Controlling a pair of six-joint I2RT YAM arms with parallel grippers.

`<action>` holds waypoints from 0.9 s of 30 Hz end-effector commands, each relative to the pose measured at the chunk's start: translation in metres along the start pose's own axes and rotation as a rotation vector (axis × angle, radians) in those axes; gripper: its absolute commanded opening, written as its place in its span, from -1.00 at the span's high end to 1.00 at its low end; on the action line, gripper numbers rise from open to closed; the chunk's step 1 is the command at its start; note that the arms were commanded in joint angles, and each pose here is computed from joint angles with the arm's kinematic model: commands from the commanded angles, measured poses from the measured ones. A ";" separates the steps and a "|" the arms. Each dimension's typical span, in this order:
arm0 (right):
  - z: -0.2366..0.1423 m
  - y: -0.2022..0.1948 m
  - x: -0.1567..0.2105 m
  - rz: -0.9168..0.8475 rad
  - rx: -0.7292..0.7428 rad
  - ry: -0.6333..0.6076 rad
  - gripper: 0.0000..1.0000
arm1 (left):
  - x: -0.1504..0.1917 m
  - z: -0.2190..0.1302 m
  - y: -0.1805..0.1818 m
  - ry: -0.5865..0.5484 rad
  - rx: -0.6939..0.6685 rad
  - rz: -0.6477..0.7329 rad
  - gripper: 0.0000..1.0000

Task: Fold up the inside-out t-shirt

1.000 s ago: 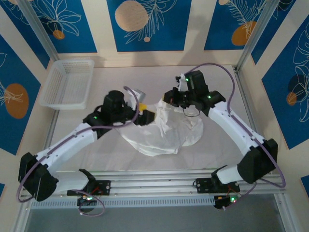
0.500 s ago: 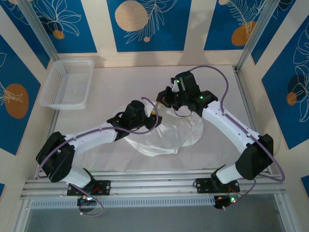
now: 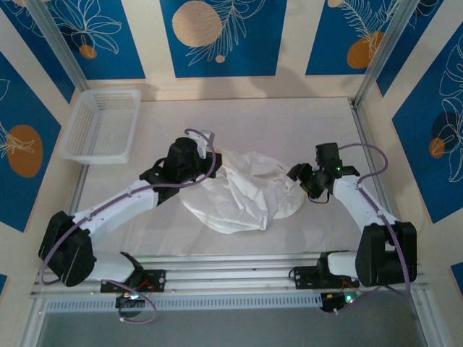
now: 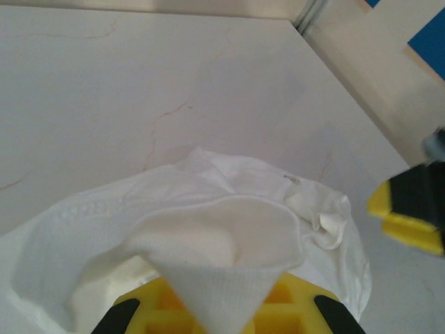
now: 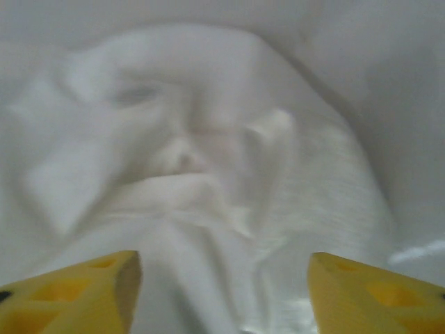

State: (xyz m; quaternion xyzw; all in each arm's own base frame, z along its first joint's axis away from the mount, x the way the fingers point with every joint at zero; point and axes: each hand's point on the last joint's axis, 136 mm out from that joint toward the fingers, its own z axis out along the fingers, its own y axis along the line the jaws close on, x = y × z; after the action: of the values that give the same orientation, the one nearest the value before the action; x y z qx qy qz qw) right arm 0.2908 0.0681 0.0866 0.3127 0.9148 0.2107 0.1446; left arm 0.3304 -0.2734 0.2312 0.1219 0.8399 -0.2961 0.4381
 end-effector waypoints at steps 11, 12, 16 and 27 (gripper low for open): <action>0.026 -0.021 0.010 0.025 0.015 0.056 1.00 | -0.038 -0.048 0.042 -0.055 -0.140 -0.107 1.00; 0.019 -0.016 0.005 0.009 0.011 0.037 1.00 | -0.044 -0.054 0.046 -0.066 -0.155 -0.115 1.00; -0.037 0.020 -0.019 -0.083 -0.064 -0.108 1.00 | -0.088 -0.088 0.053 -0.142 -0.174 -0.108 1.00; -0.341 0.146 -0.056 -0.389 -0.484 -0.877 1.00 | -0.241 -0.279 -0.012 -0.590 -0.249 0.194 1.00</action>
State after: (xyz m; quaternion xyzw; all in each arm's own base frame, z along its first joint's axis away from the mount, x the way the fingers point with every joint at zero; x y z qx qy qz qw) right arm 0.2965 0.0498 0.4033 0.1733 0.7831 0.2599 0.5378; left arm 0.3157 -0.1303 0.5047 0.0512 0.7314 -0.2183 0.6440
